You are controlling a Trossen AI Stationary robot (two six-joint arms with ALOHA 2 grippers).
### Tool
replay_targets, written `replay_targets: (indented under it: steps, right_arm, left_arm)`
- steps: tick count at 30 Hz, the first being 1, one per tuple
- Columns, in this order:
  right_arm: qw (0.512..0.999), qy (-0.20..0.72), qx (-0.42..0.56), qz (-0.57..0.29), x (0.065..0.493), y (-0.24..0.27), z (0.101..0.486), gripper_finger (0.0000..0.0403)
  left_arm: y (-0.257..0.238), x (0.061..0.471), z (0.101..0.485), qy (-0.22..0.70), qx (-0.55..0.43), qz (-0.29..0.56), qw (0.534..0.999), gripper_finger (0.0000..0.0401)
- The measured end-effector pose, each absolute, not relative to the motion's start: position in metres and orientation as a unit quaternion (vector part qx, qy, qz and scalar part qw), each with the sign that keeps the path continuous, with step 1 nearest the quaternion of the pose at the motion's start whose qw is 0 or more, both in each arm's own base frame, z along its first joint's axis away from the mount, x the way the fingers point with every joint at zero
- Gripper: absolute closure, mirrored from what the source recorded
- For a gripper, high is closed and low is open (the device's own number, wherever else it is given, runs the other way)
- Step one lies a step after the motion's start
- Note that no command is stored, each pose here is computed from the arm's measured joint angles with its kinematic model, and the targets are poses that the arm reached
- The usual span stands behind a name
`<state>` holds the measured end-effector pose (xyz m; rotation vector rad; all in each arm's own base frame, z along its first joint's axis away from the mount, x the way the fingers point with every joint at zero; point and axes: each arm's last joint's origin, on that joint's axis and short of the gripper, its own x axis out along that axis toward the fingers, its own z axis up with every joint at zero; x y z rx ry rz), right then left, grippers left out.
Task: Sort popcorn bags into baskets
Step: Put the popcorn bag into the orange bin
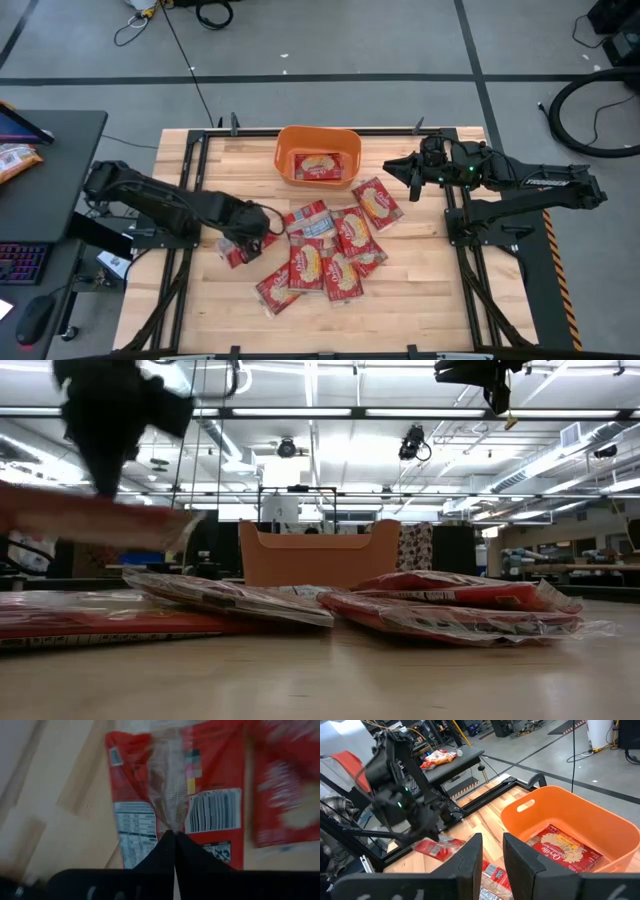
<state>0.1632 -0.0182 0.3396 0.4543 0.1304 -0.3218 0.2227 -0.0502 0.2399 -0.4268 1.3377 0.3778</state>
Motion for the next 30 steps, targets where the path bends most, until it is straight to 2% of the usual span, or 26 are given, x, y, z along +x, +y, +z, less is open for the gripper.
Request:
replay_targets:
  steps: [14, 21, 30]
  right_arm:
    - [0.96, 0.065, 0.222, -0.158, 0.163, -0.018, 0.34, 0.0321]
    - [0.96, 0.065, 0.224, -0.159, 0.163, -0.018, 0.34, 0.0321]
    - [0.96, 0.063, 0.224, -0.158, 0.165, -0.018, 0.339, 0.0321]
  left_arm:
    - [-0.016, 0.257, 0.328, 0.427, -0.17, 0.194, 0.867, 0.04]
    - [0.009, 0.275, 0.339, 0.337, -0.149, 0.219, 0.904, 0.04]
    - [0.047, 0.312, 0.326, 0.294, -0.074, 0.242, 0.922, 0.0398]
